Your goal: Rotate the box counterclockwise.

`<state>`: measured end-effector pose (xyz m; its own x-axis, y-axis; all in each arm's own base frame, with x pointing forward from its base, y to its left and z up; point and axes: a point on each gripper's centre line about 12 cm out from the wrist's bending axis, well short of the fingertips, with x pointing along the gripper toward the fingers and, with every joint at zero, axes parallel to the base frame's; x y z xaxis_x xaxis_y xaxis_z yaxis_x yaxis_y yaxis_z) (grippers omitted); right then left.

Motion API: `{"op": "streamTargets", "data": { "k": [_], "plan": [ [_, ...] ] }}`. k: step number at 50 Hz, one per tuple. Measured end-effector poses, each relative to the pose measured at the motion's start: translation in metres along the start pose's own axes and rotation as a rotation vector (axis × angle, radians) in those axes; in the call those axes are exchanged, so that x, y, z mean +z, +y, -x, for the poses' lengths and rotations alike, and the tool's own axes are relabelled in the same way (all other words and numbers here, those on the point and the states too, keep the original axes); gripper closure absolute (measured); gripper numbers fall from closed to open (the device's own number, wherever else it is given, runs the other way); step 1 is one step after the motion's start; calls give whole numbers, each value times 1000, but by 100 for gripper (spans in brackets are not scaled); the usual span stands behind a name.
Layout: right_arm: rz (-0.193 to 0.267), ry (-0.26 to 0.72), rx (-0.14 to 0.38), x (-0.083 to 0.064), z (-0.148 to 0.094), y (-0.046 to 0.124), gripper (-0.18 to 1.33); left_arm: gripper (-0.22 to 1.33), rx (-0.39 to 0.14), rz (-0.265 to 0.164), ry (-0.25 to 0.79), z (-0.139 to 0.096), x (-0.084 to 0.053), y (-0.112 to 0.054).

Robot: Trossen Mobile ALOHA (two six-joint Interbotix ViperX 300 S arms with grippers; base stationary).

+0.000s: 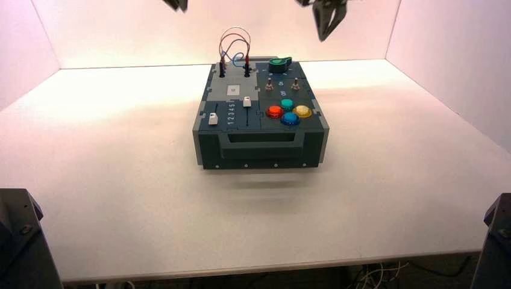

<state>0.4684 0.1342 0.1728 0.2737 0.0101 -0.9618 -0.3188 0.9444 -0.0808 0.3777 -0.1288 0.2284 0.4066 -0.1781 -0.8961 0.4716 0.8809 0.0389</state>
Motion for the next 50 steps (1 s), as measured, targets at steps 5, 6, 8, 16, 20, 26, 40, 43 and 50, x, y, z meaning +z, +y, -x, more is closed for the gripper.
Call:
{"op": "streamTargets", "data": {
  "k": [5, 6, 8, 16, 20, 26, 40, 43, 50],
  "plan": [
    [29, -48, 3, -24, 28, 8, 128, 40, -3, 12, -59, 24, -11, -5],
    [37, -56, 5, -29, 32, 11, 127, 36, -5, 12, -65, 28, -13, -6],
    [47, -72, 8, -37, 39, 15, 124, 28, -4, 13, -81, 34, -17, -8],
    [128, -213, 56, -88, 96, 51, 69, 1, -8, 14, -106, 44, -43, -16],
    [164, -271, 83, -111, 120, 65, 26, 0, -15, 4, -100, 42, -50, -21],
    [211, -304, 112, -147, 136, 77, -14, -2, -34, -24, -89, 39, -54, -33],
    [230, -384, 165, -200, 148, 81, -13, -3, -66, -78, -50, 29, -68, -53],
    [233, -402, 168, -210, 148, 80, -11, -3, -72, -87, -47, 27, -68, -57],
    [238, -424, 171, -223, 144, 78, -9, -3, -80, -116, -47, 25, -69, -62]
  ]
}}
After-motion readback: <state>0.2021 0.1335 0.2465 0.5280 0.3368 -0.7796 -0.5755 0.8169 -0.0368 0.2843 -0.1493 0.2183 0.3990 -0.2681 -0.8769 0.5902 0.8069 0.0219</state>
